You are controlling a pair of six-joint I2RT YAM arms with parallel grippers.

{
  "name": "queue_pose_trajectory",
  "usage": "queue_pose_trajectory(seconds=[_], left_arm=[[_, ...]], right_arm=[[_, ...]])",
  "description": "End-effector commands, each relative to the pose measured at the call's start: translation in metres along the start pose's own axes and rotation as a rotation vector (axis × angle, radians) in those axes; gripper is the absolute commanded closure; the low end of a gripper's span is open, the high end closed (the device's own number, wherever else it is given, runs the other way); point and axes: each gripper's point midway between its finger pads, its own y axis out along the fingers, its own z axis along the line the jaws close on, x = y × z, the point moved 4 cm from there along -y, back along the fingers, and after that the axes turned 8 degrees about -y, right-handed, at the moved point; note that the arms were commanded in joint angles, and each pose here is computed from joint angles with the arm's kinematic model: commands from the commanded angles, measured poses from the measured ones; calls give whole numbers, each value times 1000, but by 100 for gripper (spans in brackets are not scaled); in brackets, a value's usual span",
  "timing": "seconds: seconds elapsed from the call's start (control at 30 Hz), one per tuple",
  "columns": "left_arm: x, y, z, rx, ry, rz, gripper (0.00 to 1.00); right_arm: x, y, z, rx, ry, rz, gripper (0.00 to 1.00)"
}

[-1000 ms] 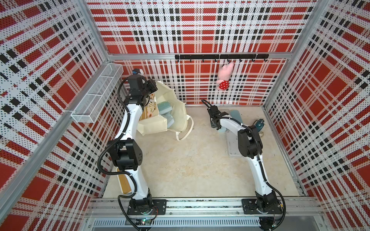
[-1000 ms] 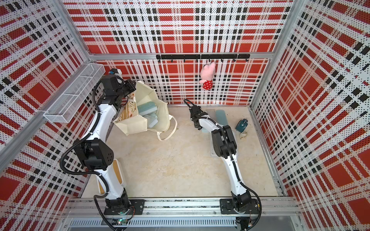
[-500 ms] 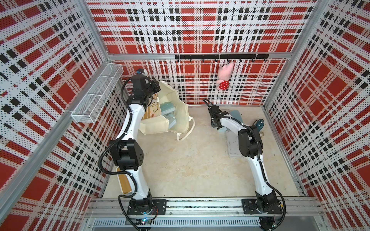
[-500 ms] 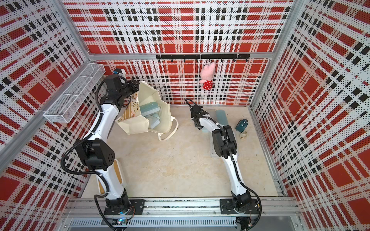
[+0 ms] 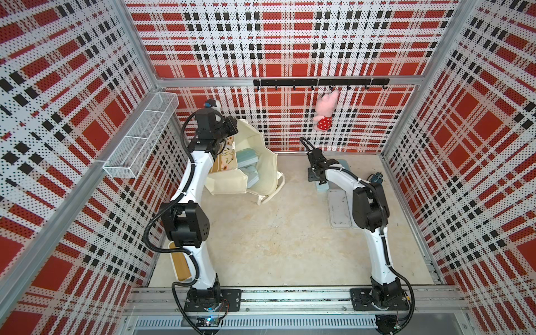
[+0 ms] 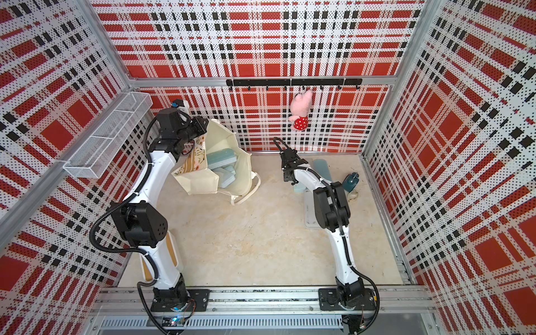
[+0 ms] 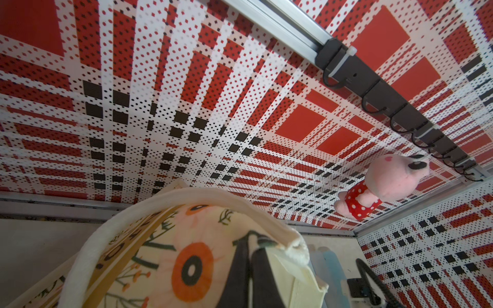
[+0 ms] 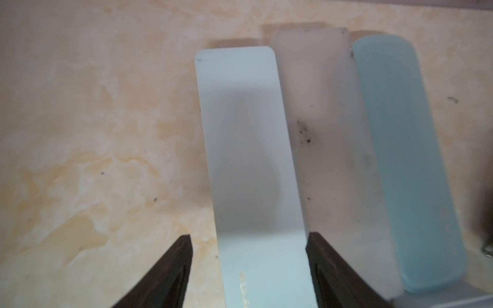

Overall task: Take out the pencil case from the canvas bag
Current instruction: Place the pencil case at the center of the board, then pick up the pencil case from the canvas bag.

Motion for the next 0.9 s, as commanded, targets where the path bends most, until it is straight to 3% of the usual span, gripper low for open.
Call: queue_pose_trajectory(seconds=[0.0, 0.2, 0.47, 0.87], left_arm=[[27, -36, -58, -161, 94, -88, 100], [9, -38, -69, -185, 133, -52, 100], [-16, -47, -85, -188, 192, -31, 100], [-39, -57, -114, -236, 217, -23, 100]], right_arm=[[50, -76, -12, 113, 51, -269, 23], [43, -139, -14, 295, 51, -468, 23], [21, -185, 0, 529, 80, -535, 32], [-29, -279, 64, 650, -14, -716, 41]])
